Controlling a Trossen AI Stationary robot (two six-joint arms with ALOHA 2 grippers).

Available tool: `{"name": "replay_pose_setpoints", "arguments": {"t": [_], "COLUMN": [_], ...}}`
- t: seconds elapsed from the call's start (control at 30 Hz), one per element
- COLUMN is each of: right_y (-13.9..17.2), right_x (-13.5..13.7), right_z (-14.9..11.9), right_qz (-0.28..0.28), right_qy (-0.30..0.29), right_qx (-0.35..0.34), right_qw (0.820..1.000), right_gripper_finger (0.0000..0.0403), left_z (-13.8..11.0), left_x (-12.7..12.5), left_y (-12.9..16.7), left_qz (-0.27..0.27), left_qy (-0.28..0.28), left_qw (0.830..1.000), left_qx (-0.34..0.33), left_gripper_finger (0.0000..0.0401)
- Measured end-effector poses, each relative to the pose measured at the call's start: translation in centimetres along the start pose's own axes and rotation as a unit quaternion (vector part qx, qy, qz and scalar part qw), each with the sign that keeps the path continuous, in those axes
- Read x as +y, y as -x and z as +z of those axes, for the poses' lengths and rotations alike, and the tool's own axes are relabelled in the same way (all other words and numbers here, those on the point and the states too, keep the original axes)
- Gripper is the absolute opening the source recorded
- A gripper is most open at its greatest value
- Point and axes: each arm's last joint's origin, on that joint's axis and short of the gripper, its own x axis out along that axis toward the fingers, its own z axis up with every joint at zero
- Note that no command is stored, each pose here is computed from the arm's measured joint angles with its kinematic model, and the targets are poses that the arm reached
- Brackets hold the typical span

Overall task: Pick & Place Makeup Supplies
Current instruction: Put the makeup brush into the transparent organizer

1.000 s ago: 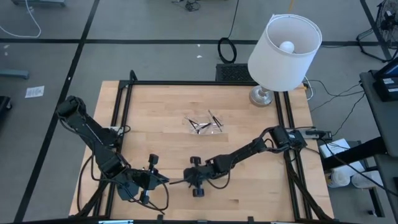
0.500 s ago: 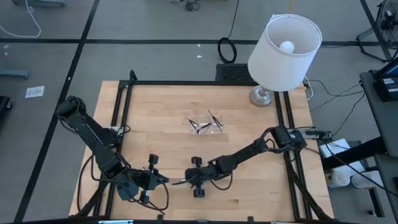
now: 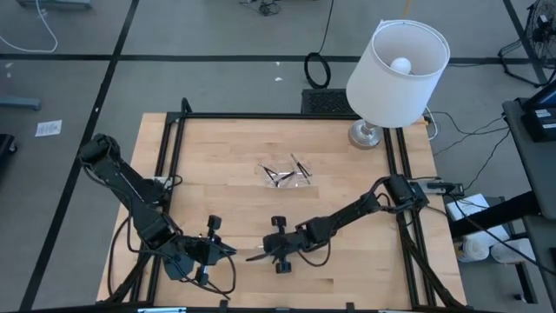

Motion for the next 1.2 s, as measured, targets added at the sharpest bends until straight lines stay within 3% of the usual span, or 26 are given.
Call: {"name": "replay_pose_setpoints", "arguments": {"t": [0.27, 0.47, 0.93, 1.2], "right_y": [0.0, 0.3, 0.1, 0.4], "right_x": [0.1, -0.1, 0.3, 0.9], "right_z": [0.0, -0.7, -6.4, -7.6], "right_qz": [0.000, -0.012, 0.006, 0.010], "right_qy": [0.002, -0.014, -0.080, -0.097], "right_qx": [0.000, 0.044, 0.141, 0.164], "right_qw": [1.000, 0.999, 0.987, 0.982], "right_gripper_finger": [0.0002, 0.0001, 0.0000, 0.0000], "left_z": [0.0, 0.0, 0.0, 0.0], "left_x": [0.2, 0.2, 0.2, 0.2], "left_y": [-0.1, -0.1, -0.1, -0.1], "left_qz": [0.003, 0.003, 0.003, 0.002], "left_qy": [0.004, 0.009, 0.012, 0.012], "left_qw": [1.000, 1.000, 1.000, 1.000], "left_qx": [0.001, 0.001, 0.002, 0.002], "left_gripper_finger": [0.0035, 0.0035, 0.0035, 0.0035]}}
